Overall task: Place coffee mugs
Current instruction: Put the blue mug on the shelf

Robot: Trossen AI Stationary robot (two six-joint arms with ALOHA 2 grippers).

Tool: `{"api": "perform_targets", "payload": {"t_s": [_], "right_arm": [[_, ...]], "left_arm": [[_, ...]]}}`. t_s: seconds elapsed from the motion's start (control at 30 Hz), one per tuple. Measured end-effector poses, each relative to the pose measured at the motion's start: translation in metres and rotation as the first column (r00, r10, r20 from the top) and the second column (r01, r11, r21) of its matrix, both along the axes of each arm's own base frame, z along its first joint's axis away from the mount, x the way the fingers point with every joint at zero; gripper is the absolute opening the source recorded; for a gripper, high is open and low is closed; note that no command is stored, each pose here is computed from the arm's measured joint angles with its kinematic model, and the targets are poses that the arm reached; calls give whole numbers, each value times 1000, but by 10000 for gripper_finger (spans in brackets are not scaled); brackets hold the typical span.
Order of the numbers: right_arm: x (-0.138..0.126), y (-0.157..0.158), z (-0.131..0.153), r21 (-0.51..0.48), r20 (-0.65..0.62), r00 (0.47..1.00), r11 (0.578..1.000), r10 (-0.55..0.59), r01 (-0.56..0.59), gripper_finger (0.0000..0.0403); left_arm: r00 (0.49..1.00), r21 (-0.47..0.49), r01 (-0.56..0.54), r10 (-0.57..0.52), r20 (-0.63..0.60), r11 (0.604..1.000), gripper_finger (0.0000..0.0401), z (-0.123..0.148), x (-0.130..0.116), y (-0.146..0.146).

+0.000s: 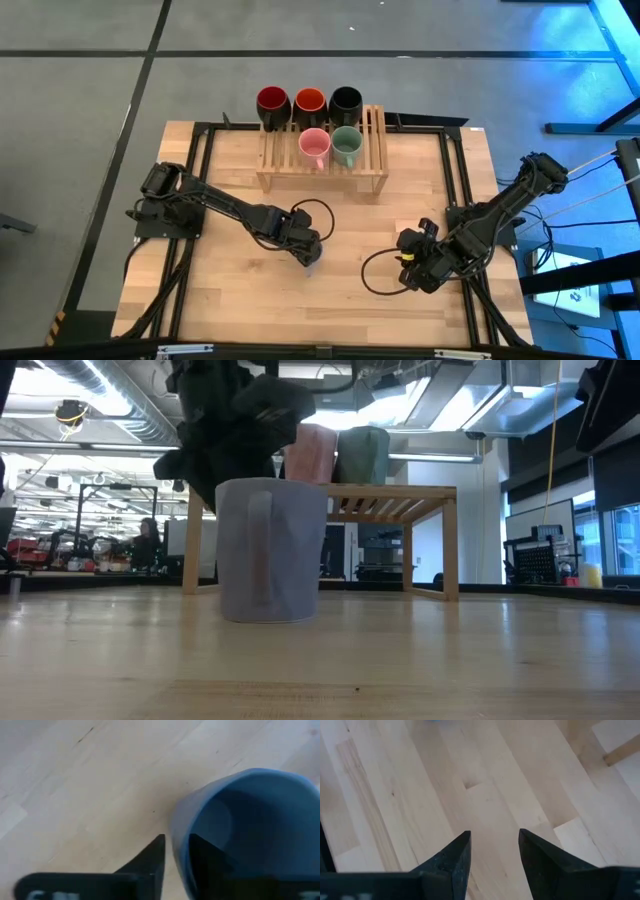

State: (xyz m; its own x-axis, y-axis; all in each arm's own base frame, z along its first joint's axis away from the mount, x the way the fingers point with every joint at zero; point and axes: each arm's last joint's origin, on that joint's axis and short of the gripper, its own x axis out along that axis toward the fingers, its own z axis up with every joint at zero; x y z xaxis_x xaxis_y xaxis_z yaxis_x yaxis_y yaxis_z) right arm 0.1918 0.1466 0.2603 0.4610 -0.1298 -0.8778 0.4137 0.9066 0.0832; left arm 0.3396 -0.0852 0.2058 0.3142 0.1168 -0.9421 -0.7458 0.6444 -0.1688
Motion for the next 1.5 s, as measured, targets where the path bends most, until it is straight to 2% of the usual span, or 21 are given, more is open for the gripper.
{"api": "perform_targets", "payload": {"t_s": [0.17,0.47,0.6,0.9,1.13,1.27,1.5], "right_arm": [[0,0,0,-16,13,1000,1000,-6,6,150],[1,-1,0,-26,24,1000,1000,-15,15,150],[1,-1,0,-30,27,1000,999,-16,17,150],[1,-2,0,-52,37,999,999,-13,14,150],[1,-2,1,-63,39,999,998,-3,5,150],[1,-2,1,-67,41,999,998,-2,5,150],[1,-1,0,-54,29,1000,999,3,-1,150]], "left_arm": [[1000,12,21,-21,0,1000,18,0,0,0],[1000,29,12,-12,-8,1000,17,8,0,-1],[999,22,32,-33,19,999,17,40,-2,-9],[999,60,31,-31,8,998,17,141,-24,-7],[1000,152,-11,9,12,988,17,191,-42,16],[997,183,-62,52,60,981,17,202,-43,43],[998,248,-65,64,10,967,17,209,-50,103]]}}
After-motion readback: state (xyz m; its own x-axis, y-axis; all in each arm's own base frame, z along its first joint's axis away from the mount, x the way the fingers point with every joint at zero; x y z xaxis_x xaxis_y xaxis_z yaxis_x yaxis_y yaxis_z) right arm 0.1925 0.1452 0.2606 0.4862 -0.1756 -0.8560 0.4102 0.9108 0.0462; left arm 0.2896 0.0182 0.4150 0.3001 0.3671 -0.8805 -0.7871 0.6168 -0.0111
